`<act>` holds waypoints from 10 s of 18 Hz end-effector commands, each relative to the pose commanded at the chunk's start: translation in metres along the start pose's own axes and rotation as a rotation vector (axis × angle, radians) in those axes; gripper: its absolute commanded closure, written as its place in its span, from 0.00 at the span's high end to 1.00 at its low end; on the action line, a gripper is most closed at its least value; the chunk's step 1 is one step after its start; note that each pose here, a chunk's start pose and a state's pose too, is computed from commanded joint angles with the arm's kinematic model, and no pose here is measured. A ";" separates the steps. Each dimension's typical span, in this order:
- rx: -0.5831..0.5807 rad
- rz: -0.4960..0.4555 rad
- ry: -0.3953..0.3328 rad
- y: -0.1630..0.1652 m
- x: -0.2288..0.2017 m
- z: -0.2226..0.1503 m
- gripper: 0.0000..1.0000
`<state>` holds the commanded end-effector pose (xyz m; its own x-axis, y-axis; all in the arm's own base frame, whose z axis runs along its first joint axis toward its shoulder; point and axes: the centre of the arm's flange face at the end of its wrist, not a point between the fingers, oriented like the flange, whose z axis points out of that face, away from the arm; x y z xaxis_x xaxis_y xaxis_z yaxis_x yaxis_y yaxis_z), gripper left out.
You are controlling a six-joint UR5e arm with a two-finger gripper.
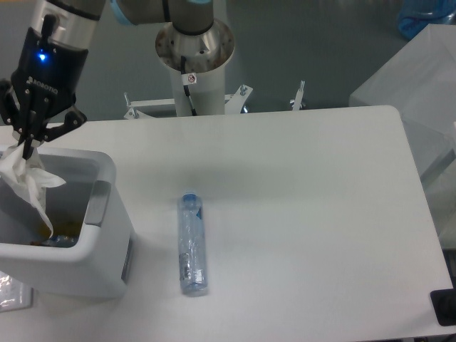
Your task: Place the trash in the trash can
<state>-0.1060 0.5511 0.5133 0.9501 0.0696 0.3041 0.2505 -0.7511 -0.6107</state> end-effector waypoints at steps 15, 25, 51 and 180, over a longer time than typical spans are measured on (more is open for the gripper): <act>0.010 0.077 -0.015 -0.020 -0.013 0.008 0.91; 0.114 -0.125 -0.159 -0.035 -0.125 -0.060 1.00; -0.321 -0.302 -0.327 0.065 -0.313 0.149 1.00; 0.250 0.142 -0.386 -0.095 -0.022 -0.043 1.00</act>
<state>-0.1585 0.5928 0.5966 0.9659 0.2519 -0.0598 0.1054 -0.5934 -0.7980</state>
